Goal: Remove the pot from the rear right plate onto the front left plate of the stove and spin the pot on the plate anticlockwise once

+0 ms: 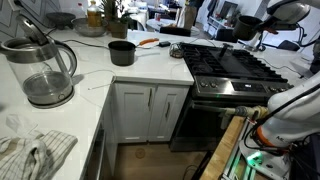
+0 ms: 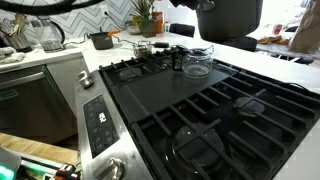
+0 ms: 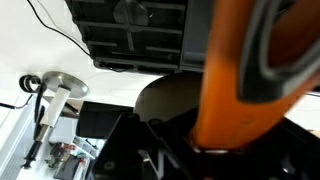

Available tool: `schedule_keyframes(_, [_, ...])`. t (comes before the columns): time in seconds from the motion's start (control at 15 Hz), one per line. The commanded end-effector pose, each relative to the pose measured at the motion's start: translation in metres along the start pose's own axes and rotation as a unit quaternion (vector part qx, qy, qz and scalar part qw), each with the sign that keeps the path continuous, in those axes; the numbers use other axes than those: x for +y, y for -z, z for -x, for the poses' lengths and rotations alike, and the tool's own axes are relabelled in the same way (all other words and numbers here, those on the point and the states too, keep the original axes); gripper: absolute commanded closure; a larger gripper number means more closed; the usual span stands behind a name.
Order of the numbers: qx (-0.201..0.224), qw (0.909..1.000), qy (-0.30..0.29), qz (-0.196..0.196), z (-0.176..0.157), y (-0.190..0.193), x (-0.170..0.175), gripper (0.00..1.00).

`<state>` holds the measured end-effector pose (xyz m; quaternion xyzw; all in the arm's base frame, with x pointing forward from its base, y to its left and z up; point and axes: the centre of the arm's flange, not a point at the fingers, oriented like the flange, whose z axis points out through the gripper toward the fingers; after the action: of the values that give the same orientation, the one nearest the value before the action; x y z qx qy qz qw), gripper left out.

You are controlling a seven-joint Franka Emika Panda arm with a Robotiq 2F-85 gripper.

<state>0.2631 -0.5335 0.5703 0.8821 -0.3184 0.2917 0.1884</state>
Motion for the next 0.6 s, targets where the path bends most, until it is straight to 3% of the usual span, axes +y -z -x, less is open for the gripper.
schedule_keyframes(0.0, [0.043,0.9967,0.066,-0.020,0.018,0.043,-0.044,1.00])
schedule_keyframes(0.53, [0.049,0.9745,0.198,-0.093,0.050,0.074,-0.120,1.00])
